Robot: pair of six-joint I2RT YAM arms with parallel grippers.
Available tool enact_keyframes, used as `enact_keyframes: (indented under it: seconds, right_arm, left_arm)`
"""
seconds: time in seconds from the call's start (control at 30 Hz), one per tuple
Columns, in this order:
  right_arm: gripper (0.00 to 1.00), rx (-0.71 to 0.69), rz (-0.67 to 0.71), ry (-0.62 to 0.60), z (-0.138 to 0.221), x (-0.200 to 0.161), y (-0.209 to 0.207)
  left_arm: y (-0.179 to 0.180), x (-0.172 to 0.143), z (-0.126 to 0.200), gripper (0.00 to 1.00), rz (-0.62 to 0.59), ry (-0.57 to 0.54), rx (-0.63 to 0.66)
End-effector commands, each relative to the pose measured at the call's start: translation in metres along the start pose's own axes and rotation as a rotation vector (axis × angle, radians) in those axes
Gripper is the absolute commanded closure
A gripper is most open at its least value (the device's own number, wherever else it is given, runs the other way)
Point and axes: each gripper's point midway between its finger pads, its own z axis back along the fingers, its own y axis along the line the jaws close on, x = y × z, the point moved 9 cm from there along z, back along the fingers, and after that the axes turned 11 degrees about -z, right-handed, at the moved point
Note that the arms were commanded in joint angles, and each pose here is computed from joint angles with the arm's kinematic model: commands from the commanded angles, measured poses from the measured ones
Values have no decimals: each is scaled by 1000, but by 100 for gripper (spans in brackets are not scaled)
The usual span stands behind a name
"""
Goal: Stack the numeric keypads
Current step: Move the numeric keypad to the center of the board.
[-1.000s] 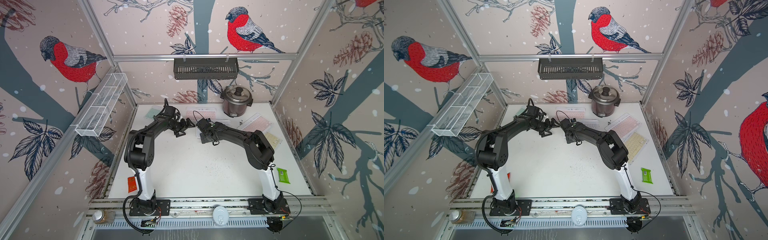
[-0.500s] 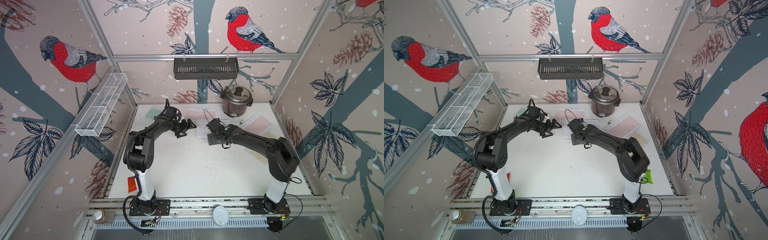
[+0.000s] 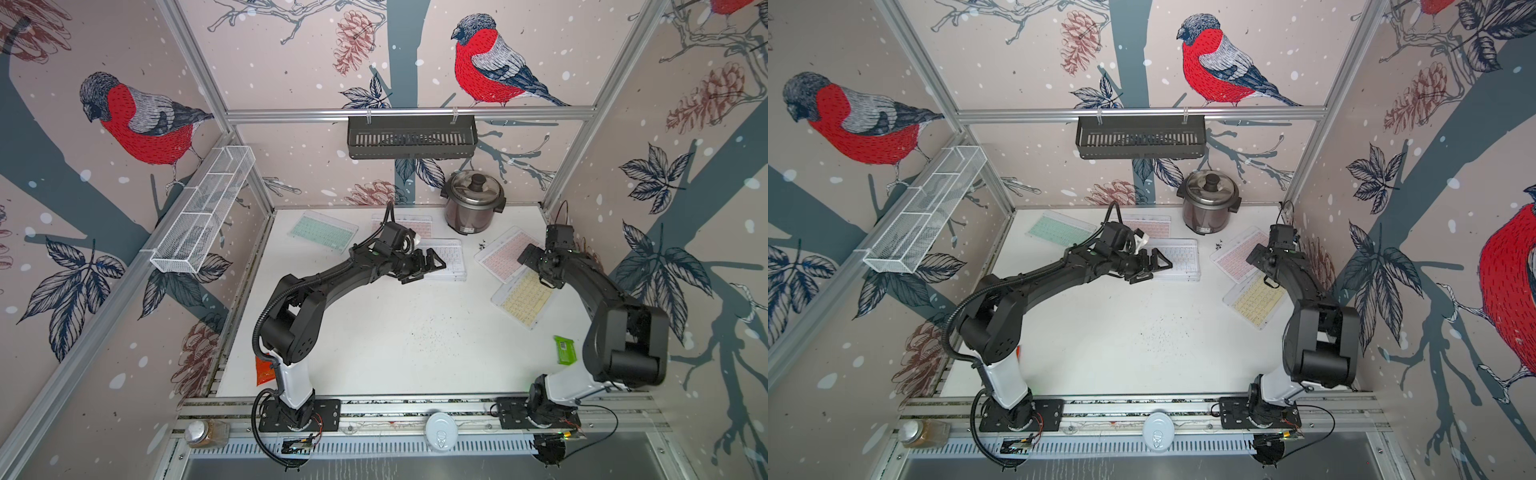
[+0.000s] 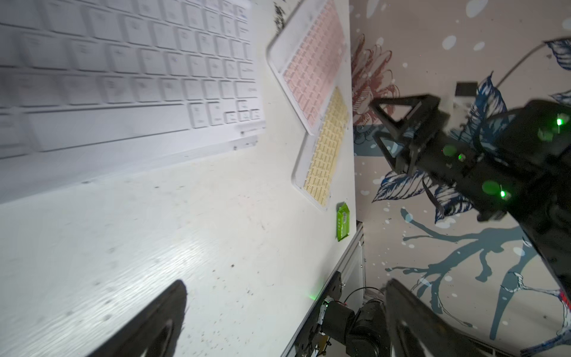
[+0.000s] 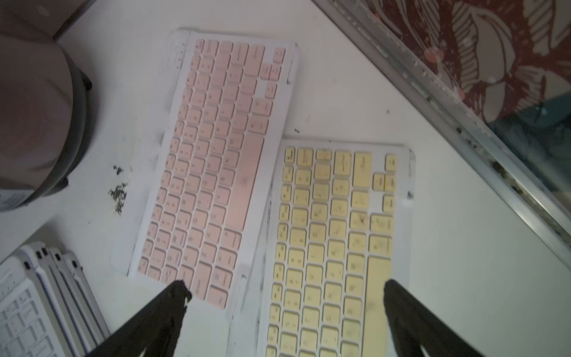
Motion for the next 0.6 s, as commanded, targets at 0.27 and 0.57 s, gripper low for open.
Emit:
enact_keyframes:
  seconds: [0.27, 0.57]
  right_arm:
    - [0, 22, 52, 3, -77, 44, -9]
    - [0, 54, 63, 1, -109, 57, -7]
  left_arm:
    - [-6, -17, -56, 1, 17, 68, -82]
    - [6, -14, -74, 1, 21, 126, -58]
